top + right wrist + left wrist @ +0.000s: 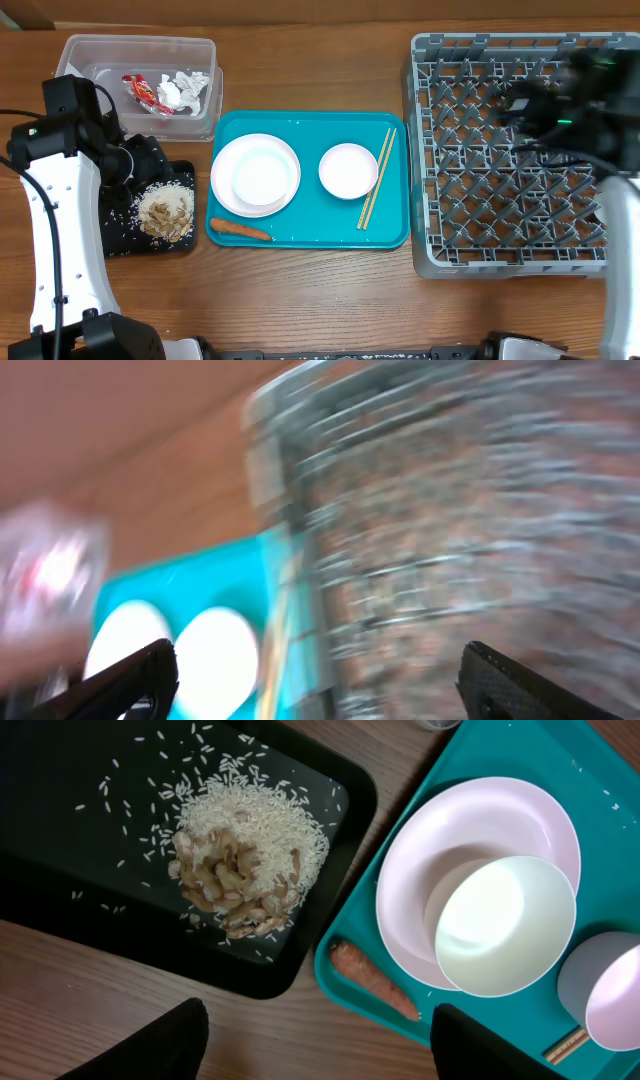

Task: Sort waste into correct bins and load items into the dishwasher
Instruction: 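Reach right gripper to the small white bowl and grasp it, then carry the small white bowl with right gripper into the dish rack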

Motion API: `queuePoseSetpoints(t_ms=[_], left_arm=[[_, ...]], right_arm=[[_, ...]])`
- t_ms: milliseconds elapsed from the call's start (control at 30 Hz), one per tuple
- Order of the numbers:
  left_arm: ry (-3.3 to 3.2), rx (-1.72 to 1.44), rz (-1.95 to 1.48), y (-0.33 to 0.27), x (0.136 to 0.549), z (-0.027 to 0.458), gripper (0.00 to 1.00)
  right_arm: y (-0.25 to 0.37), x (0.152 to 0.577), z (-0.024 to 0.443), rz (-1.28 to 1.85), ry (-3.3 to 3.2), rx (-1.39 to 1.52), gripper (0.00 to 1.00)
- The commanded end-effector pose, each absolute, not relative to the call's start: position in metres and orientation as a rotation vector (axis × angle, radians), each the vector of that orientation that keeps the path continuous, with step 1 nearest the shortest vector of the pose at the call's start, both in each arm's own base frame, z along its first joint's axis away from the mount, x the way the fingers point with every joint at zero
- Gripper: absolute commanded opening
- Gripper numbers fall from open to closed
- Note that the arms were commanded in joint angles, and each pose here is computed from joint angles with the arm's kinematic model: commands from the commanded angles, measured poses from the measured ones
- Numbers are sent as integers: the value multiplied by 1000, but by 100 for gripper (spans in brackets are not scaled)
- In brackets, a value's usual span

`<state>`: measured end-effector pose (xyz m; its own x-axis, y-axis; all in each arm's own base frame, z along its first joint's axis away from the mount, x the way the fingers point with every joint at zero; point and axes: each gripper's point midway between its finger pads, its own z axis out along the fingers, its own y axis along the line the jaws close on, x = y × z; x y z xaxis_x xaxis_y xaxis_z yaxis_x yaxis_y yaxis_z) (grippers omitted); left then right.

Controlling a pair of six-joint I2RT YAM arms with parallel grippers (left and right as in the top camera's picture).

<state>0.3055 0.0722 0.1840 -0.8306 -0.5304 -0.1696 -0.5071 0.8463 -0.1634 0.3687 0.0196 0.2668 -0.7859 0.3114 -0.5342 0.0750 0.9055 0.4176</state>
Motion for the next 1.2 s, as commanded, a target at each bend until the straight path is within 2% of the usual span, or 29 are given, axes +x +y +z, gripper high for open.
queuePoseSetpoints(t_ms=[0,233,333,533,600,733,833,900,1100,1167], left_arm=[[2775,-806,-144,74,306,195,74],[2775,-805,-144,74,306,195,75],[2775,-805,-145,74,306,195,75],[2781,-808,-145,74,305,195,75],[2782,-809,-145,74,305,195,75],[2782,-808,-146,74,305,195,75],[2782,-809,-145,74,305,195,75],[2782,-808,-145,74,305,195,75],[2782,-809,-145,74,305,195,75],[2782,-809,-145,74,305,195,75]], right_arm=[[89,369,253,541,2517,38,92],[169,364,172,327,2743,-37,92],[175,365,131,218,2834,51,91],[189,365,72,220,2974,79,88],[189,364,58,204,3004,81,83],[188,363,47,186,3028,82,66],[191,368,47,199,3010,81,46],[191,368,47,200,3008,81,42],[187,360,41,180,3036,84,40],[186,359,38,179,3039,87,36]])
